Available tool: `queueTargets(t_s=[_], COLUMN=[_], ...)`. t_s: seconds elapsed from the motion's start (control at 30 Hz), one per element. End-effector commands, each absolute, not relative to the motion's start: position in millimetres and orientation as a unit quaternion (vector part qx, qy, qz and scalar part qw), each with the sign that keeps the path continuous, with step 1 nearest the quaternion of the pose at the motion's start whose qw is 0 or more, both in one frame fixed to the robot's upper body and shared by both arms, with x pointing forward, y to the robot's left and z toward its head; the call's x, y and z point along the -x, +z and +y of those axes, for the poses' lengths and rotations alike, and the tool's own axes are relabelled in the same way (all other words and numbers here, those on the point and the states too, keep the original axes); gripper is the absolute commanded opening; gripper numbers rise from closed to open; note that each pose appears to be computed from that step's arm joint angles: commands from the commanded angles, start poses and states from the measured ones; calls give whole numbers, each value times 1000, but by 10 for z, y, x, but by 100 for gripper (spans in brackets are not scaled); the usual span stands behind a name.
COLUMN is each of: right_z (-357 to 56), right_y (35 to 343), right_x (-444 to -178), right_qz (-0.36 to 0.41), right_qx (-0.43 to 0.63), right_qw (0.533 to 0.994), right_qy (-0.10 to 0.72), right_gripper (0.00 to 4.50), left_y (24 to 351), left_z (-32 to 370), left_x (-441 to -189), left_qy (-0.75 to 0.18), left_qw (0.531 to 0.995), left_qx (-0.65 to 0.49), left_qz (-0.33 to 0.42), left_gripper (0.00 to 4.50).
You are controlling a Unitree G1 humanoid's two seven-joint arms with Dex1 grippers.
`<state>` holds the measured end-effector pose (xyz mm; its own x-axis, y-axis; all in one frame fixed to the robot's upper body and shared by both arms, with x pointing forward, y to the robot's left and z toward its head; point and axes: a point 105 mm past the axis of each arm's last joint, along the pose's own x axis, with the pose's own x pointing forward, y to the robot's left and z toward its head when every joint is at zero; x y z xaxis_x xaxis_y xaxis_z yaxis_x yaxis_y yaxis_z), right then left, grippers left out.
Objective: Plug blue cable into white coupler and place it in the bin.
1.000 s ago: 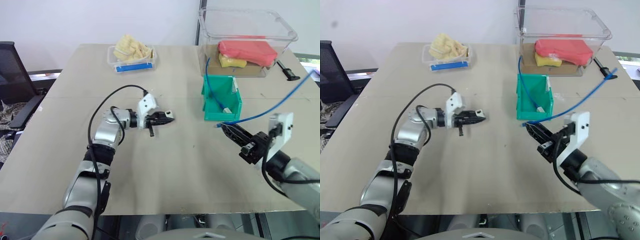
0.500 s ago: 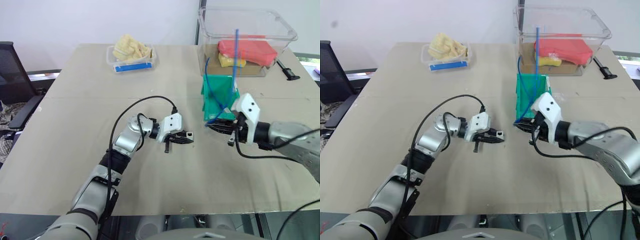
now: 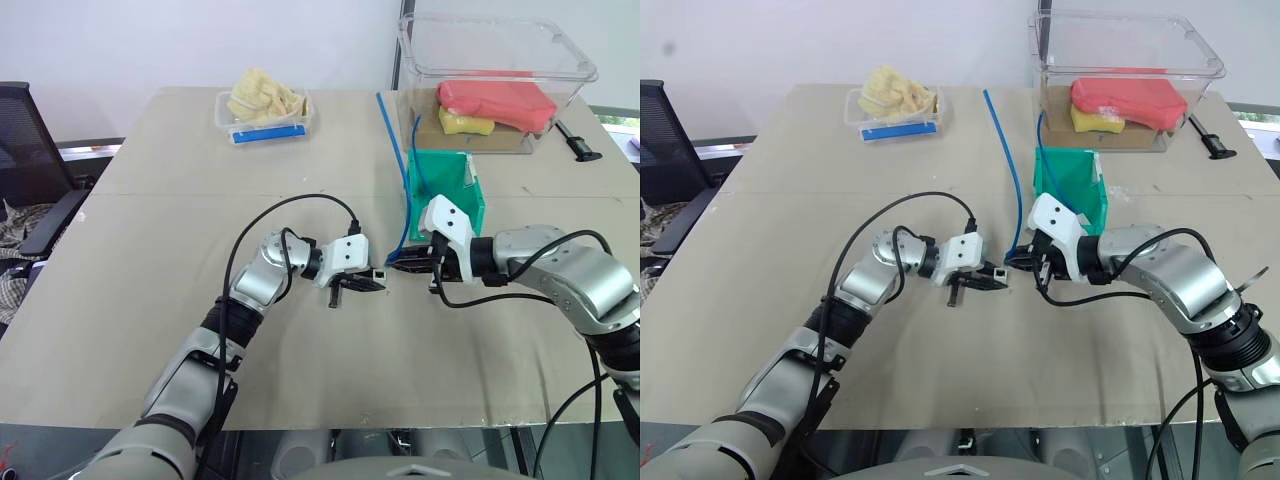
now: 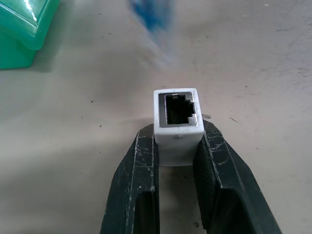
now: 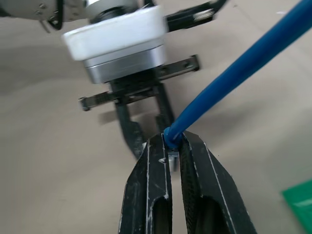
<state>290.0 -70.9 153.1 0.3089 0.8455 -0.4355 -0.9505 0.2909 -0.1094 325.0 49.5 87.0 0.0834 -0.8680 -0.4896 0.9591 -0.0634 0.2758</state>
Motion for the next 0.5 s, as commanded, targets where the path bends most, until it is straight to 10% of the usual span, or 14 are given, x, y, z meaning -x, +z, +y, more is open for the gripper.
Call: queueTargets(t_s=[0.03, 0.5], right_z=[-682, -651], right_y=[1571, 1421], right_x=[-2905, -2988], right_qz=[143, 161], right_qx=[193, 193], right_qw=[782, 779], right_qy=[576, 574], right_gripper=[0, 0], left_y=[911, 912], left_z=[481, 439], left_x=[-3268, -3232], left_qy=[-667, -671], left_qw=[682, 679], left_qx=[-291, -290], left_qz=[72, 63], left_gripper=[35, 35])
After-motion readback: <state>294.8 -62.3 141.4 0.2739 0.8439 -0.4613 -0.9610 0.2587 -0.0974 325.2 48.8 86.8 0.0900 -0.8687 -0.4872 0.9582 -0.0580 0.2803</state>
